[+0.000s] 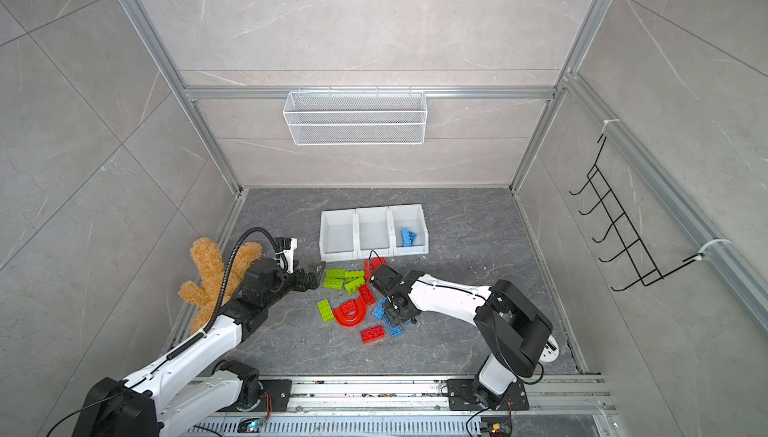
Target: Sort the legos into containers by color
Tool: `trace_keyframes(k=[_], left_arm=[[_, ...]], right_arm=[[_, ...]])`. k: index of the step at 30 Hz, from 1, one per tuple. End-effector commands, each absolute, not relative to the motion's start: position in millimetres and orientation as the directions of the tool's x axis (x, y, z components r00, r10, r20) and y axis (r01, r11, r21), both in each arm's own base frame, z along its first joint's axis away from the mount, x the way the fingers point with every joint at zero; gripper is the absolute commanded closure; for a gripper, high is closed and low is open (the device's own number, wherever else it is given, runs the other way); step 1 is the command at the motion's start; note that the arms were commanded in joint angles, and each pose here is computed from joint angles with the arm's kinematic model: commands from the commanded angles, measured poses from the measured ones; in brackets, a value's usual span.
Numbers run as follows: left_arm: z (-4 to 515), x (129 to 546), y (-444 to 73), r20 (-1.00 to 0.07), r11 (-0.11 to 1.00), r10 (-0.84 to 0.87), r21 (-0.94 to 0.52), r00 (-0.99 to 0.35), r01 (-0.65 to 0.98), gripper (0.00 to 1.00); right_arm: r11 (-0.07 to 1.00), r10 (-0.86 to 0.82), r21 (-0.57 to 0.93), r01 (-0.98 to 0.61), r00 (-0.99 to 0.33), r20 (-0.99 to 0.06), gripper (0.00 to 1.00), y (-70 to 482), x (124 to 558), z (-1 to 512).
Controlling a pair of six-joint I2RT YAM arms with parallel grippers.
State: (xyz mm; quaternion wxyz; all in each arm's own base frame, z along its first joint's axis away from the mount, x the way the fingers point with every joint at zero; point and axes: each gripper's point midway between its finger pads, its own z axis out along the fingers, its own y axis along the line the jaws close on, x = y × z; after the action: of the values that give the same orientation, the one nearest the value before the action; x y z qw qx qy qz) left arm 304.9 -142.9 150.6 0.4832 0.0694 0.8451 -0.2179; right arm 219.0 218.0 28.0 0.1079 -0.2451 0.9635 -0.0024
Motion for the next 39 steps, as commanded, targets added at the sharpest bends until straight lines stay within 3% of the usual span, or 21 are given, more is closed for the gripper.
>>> trace_keyframes(k=[1, 6, 10, 12, 20, 27, 33, 36, 39], left_arm=[[164.1, 308.4, -144.5, -0.870, 0.890, -0.096, -0.293, -0.484, 0.350, 0.00], [165.2, 308.7, -144.6, -0.871, 0.890, -0.094, -0.291, -0.482, 0.351, 0.00], [164.4, 308.5, -144.3, -0.870, 0.891, -0.093, -0.290, -0.484, 0.350, 0.00], [164.5, 308.6, -144.5, -0.870, 0.890, -0.094, -0.291, -0.484, 0.350, 0.00], [163.6, 308.7, -145.3, -0.868, 0.889, -0.093, -0.293, -0.488, 0.352, 0.00], [162.6, 309.2, -145.6, -0.867, 0.888, -0.095, -0.296, -0.490, 0.351, 0.00], [162.5, 309.3, -146.4, -0.866, 0.887, -0.094, -0.297, -0.492, 0.354, 0.01], [163.4, 308.9, -146.6, -0.867, 0.886, -0.094, -0.298, -0.490, 0.356, 0.00], [164.6, 308.4, -146.5, -0.867, 0.885, -0.097, -0.300, -0.489, 0.357, 0.00]], right_arm=[[0.906, -0.423, -0.082, -0.415, -0.888, -0.181, 0.47, 204.2, 225.4, 17.4], [0.912, -0.406, -0.039, -0.408, -0.888, -0.213, 0.50, 208.4, 228.1, 23.0], [0.909, -0.406, -0.002, -0.417, -0.884, -0.230, 0.40, 210.3, 226.8, 32.3], [0.906, -0.405, 0.024, -0.423, -0.880, -0.249, 0.40, 213.1, 225.4, 39.4], [0.921, -0.375, 0.017, -0.390, -0.895, -0.240, 0.61, 198.2, 222.8, 41.8], [0.913, -0.379, 0.065, -0.403, -0.896, -0.229, 0.57, 211.3, 219.5, 36.7], [0.905, -0.403, 0.023, -0.424, -0.875, -0.269, 0.46, 225.5, 223.8, 54.1], [0.912, -0.391, 0.015, -0.411, -0.879, -0.273, 0.47, 229.1, 222.6, 60.3], [0.920, -0.379, -0.008, -0.392, -0.886, -0.267, 0.55, 224.2, 222.5, 60.0]])
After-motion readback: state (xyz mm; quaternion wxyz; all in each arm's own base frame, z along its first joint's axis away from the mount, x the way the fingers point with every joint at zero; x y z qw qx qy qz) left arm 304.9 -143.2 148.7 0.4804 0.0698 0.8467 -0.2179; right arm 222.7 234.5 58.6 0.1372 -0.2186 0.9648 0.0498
